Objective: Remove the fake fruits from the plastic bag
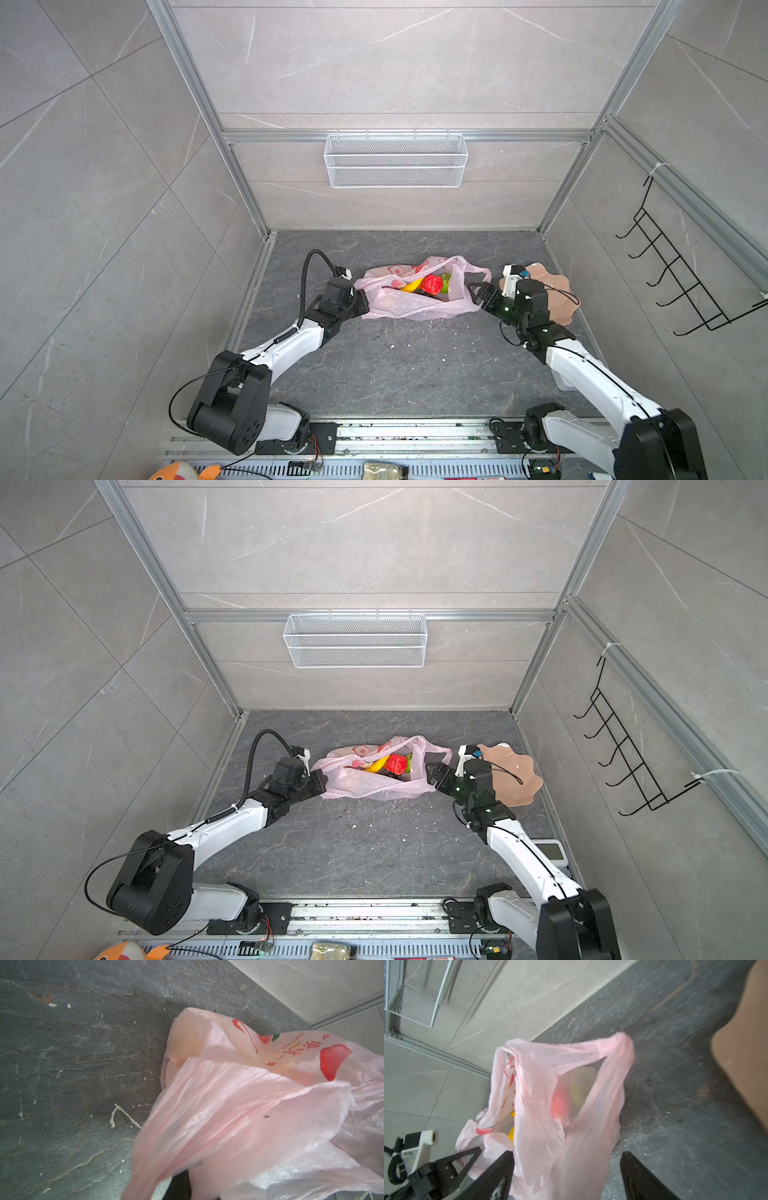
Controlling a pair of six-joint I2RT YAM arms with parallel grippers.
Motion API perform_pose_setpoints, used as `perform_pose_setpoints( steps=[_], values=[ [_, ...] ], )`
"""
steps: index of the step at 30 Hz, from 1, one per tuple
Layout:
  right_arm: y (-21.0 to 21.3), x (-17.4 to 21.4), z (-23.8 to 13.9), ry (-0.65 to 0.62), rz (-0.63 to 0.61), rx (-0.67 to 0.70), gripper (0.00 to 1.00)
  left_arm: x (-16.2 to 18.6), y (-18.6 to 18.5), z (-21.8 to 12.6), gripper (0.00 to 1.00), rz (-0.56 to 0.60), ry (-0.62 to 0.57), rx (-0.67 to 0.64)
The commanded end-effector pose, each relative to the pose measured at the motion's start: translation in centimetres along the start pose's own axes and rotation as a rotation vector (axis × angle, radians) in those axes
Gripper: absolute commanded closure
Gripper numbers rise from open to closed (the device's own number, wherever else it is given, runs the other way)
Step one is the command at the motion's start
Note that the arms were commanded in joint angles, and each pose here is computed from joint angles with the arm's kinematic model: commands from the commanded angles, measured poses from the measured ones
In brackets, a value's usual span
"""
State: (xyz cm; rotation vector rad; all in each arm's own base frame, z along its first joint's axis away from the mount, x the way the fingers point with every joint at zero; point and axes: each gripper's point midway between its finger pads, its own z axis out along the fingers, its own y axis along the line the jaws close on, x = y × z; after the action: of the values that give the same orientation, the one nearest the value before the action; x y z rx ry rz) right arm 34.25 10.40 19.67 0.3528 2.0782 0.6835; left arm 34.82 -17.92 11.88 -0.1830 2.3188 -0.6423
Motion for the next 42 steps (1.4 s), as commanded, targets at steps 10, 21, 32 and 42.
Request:
perform_pose_setpoints(
  steps=[10,21,32,42],
  values=[
    [6.6,0.6,-4.2,0.006,-0.502,0.381,0.18,-1.1,-2.0,-0.8,1.00,0.078,-0.050,0.002],
    [6.5,2.8,4.9,0.134,-0.673,0.634,0.24,-0.9,-2.0,-1.4,1.00,0.076,-0.051,0.003],
    [2.2,2.4,8.7,0.186,-0.651,0.742,0.25,-0.5,-1.7,-1.3,1.00,0.075,-0.047,0.002],
    [0.0,2.8,12.9,0.242,-0.564,0.718,0.25,-0.2,-2.3,-0.8,1.00,0.083,-0.026,0.020]
  ],
)
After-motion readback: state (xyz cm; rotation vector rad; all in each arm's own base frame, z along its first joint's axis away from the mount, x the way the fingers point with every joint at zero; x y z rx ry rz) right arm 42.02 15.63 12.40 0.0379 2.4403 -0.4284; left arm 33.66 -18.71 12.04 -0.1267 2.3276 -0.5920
